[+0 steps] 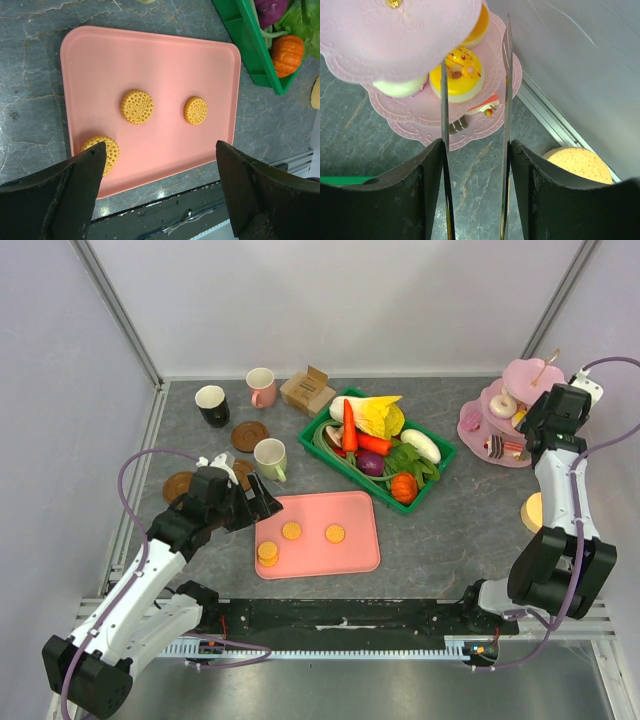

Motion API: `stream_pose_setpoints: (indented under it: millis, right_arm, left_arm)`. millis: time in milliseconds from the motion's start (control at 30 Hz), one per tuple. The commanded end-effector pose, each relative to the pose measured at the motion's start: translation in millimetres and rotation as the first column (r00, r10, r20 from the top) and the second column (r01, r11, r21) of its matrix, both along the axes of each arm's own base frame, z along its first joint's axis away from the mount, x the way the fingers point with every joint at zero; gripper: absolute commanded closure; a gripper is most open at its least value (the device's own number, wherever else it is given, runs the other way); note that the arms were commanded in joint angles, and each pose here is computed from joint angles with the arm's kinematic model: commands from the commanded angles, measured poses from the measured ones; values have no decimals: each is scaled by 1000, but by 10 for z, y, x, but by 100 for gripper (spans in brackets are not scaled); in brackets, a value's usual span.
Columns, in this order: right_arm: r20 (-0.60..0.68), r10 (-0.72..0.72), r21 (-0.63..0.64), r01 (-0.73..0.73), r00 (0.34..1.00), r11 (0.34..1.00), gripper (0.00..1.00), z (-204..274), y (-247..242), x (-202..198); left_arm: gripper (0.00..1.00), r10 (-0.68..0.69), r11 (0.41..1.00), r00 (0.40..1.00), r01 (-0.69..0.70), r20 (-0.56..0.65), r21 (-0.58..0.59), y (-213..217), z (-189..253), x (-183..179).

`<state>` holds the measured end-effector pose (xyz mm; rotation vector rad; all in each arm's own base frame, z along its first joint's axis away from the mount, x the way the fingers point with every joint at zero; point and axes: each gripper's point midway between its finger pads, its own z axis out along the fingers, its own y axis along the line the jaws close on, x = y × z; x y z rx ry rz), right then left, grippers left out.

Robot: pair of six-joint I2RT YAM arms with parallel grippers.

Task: Serve the afternoon tea

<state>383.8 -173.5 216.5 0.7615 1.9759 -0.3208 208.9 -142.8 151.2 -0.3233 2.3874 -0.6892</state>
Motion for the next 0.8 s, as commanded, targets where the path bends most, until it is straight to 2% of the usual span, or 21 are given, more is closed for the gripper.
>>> stream_pose_setpoints:
  millis: [0,467,767]
  right_arm:
    - [71,-28,-10,29,997,1000,39,274,10,-126]
    - [-38,-65,65,68,997,996,39,55,146,-475]
    - [-7,-69,105,70,998,992,41,231,297,-684]
  left_arm:
    - [4,-42,999,998,42,40,-1,-30,68,-4]
    - [4,-53,998,997,54,47,-11,-48,74,-20]
    - [4,-60,998,997,61,45,-14,-64,66,-22]
